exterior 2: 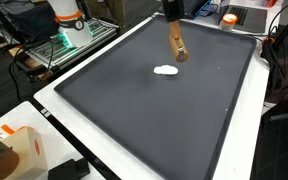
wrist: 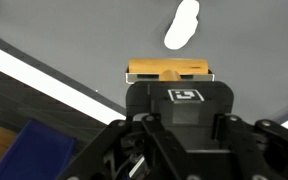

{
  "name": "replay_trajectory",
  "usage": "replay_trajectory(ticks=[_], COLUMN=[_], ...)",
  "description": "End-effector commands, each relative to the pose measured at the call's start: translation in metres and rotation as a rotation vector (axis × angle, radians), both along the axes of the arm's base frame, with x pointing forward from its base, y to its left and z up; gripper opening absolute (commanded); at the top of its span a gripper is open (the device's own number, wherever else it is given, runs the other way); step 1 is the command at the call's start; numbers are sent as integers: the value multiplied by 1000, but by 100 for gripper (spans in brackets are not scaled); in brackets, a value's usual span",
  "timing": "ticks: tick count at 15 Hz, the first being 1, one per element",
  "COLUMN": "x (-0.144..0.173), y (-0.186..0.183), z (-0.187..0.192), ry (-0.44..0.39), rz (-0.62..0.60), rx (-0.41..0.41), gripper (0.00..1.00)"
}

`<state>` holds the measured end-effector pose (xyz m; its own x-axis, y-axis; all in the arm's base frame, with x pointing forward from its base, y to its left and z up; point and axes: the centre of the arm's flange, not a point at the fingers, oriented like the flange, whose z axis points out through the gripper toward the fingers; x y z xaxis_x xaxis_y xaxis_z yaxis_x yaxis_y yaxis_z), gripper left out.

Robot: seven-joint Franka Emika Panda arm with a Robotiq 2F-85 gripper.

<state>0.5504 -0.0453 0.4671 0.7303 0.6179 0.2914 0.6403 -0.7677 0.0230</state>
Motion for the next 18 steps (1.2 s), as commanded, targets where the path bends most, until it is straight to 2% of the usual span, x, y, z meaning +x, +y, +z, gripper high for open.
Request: replay_trajectory(ticks=[1, 6, 9, 10, 11, 14, 16, 17, 18], x=[7, 30, 41, 43, 45, 46, 45, 38, 39], y=[-6, -2, 2, 4, 7, 24, 44, 28, 38], z=[-3, -6, -5, -5, -7, -13, -13, -14, -15], ry=[65, 148, 211, 242, 281, 395, 395, 372, 375], rz=[-105, -318, -386, -400, -412, -433, -382, -401, -385], rx=[25, 7, -18, -50, -89, -221, -228, -196, -200], gripper=[22, 22, 22, 72, 74, 95, 100, 92, 99])
